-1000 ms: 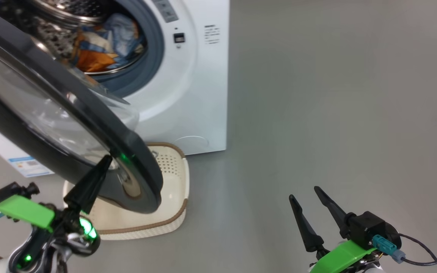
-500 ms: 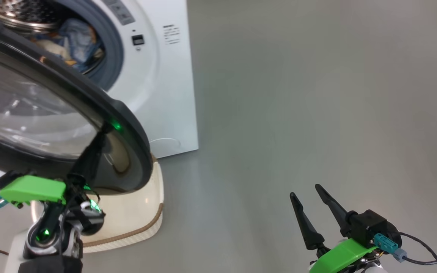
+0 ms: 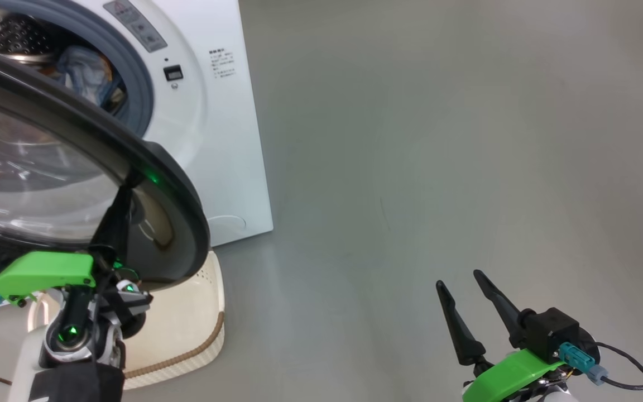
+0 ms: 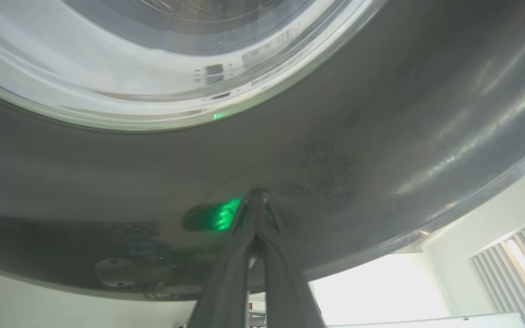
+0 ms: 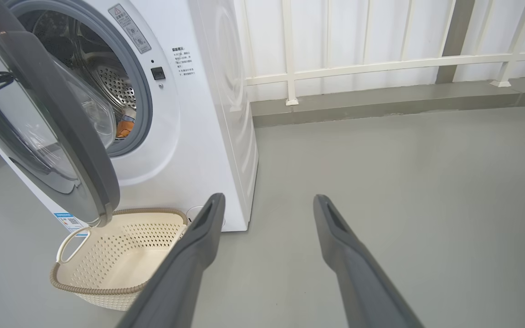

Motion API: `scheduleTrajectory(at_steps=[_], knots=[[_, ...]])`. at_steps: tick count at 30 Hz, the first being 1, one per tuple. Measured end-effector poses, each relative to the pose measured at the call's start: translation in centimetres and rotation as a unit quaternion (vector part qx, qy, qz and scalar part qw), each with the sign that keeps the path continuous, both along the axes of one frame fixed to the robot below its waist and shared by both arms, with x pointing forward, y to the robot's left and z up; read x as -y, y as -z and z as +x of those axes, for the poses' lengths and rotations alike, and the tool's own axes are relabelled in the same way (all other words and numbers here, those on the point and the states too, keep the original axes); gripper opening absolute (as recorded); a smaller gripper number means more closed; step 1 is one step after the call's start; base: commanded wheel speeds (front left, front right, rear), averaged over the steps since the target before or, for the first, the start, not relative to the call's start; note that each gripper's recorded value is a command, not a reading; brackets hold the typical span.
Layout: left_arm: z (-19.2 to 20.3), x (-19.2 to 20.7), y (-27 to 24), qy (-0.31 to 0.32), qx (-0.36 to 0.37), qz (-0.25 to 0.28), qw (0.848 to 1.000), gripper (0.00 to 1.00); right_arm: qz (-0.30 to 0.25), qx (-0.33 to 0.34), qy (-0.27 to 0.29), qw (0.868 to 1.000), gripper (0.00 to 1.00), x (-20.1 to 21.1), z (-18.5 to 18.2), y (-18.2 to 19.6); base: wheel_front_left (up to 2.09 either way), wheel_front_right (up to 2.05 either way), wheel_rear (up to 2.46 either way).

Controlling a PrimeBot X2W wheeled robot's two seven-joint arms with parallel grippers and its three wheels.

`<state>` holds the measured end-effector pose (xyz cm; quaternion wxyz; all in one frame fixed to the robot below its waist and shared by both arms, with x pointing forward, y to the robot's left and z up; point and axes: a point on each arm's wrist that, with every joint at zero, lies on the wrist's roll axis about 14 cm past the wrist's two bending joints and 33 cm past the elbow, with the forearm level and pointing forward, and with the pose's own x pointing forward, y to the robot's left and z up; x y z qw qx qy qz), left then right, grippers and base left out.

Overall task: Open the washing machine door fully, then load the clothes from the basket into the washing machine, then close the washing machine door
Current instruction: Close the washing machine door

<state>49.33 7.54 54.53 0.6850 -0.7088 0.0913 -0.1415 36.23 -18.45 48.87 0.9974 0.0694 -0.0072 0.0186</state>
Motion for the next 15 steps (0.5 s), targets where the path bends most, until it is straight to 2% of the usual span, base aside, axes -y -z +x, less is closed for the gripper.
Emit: scheduleTrajectory(at_steps=[7, 15], knots=[[-2.0, 0.6, -1.0, 0.025, 0.021, 0.016, 0.999, 0.00, 0.001, 0.031, 0.001, 1.000, 1.00, 0.1, 0.0, -1.9, 0.00, 0.00, 0.00], [-6.3, -2.0, -0.6, 0.005, 0.043, 0.091, 0.995, 0.00, 0.004, 0.050, -0.016, 0.999, 1.00, -1.1, -0.1, -3.0, 0.00, 0.00, 0.00]])
